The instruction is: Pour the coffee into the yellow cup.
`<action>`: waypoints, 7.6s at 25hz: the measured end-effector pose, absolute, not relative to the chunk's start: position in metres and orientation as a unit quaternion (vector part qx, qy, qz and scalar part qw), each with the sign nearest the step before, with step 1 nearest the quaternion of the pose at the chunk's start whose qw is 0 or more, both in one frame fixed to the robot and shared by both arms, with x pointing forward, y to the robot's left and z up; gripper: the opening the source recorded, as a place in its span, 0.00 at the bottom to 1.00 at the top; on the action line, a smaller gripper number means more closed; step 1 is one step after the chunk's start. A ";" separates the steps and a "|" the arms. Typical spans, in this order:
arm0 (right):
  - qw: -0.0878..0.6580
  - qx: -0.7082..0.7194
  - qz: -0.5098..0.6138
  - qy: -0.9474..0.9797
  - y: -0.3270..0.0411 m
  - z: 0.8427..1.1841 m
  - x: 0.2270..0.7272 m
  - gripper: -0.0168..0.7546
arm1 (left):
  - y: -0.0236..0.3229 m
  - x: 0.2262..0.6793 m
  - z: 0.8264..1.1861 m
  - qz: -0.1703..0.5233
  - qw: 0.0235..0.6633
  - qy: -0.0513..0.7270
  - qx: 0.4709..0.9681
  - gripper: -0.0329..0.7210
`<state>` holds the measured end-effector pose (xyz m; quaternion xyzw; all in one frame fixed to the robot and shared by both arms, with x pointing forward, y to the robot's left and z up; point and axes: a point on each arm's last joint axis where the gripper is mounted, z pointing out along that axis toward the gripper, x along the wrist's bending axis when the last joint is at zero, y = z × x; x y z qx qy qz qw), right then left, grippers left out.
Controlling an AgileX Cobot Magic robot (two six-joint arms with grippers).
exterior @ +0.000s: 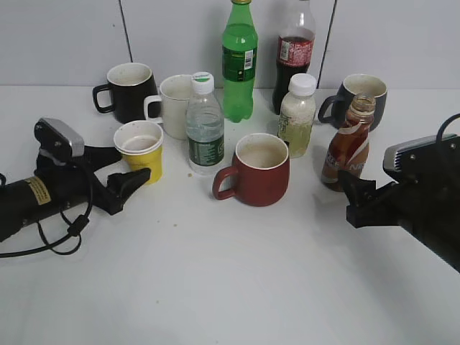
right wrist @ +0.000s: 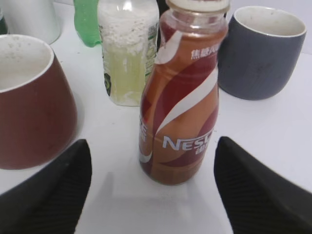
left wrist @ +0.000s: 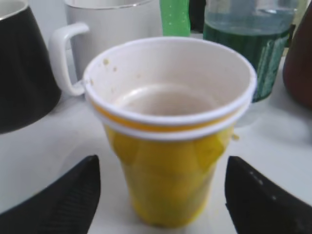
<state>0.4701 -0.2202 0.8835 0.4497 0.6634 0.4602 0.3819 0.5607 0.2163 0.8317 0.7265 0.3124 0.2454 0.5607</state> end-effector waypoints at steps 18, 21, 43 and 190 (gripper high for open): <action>0.385 0.460 0.458 0.656 -0.222 0.884 0.471 0.78 | 0.190 0.600 0.814 0.261 0.581 0.300 0.710 0.83; 0.385 0.461 0.458 0.656 -0.222 0.884 0.471 0.78 | 0.189 0.608 0.814 0.268 0.584 0.296 0.707 0.79; 0.376 0.473 0.467 0.646 -0.222 0.884 0.471 0.79 | 0.192 0.586 0.865 0.269 0.601 0.298 0.691 0.50; 0.612 -0.168 0.251 0.731 -0.132 0.981 0.541 0.69 | 0.081 0.499 0.908 0.092 0.646 0.137 0.745 0.48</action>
